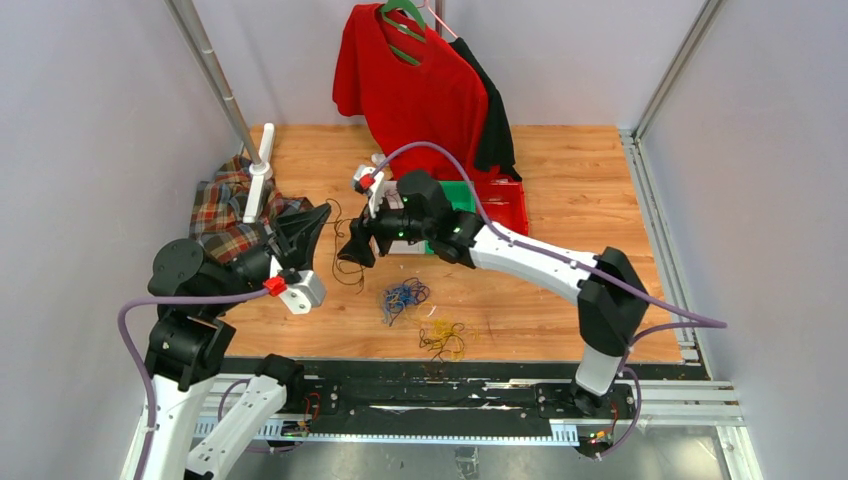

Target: Untangle the cables

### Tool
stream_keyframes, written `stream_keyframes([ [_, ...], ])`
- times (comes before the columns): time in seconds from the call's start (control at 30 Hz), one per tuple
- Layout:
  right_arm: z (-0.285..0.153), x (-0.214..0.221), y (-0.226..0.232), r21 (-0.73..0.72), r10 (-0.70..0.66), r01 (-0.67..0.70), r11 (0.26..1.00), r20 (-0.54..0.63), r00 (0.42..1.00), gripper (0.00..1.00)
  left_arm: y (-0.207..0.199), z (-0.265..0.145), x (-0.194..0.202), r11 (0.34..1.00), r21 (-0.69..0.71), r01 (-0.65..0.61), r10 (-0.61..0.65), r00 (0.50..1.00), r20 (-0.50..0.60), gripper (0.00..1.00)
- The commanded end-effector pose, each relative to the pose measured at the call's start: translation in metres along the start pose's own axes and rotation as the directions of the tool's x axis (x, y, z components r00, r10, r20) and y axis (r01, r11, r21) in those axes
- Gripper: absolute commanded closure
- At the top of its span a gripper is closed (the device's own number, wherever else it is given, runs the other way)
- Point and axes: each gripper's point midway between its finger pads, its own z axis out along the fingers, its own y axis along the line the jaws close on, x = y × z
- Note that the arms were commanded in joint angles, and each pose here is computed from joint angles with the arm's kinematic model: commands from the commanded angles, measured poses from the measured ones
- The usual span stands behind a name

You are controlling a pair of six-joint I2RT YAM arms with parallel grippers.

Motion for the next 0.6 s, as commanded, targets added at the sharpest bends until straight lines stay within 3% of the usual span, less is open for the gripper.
stream_keyframes([
  [0.0, 0.016, 0.016, -0.023, 0.113, -0.028, 0.033, 0.993, -0.044, 0.999, 0.33, 0.012, -0.006, -0.011, 0.997, -0.050, -0.057, 0.058, 0.998, 0.022, 0.99],
  [0.1, 0.019, 0.016, -0.026, 0.121, -0.018, 0.021, 0.992, -0.020, 1.000, 0.44, 0.016, -0.007, -0.014, 0.995, -0.060, -0.075, 0.076, 0.997, 0.026, 1.00],
  [0.17, 0.020, 0.015, -0.025, 0.118, -0.009, 0.011, 0.993, -0.016, 1.000, 0.57, 0.015, -0.007, -0.013, 0.995, -0.053, -0.087, 0.089, 0.996, 0.027, 0.99],
  [0.3, 0.011, 0.001, -0.030, 0.132, 0.011, -0.014, 0.991, 0.018, 1.000, 0.96, 0.009, -0.005, -0.011, 0.993, -0.044, -0.112, 0.114, 0.993, 0.030, 0.99],
  [0.57, -0.024, -0.039, -0.068, 0.214, 0.013, -0.038, 0.976, 0.115, 0.993, 0.99, 0.017, 0.008, -0.012, 0.985, -0.053, -0.164, 0.168, 0.983, 0.076, 0.99],
])
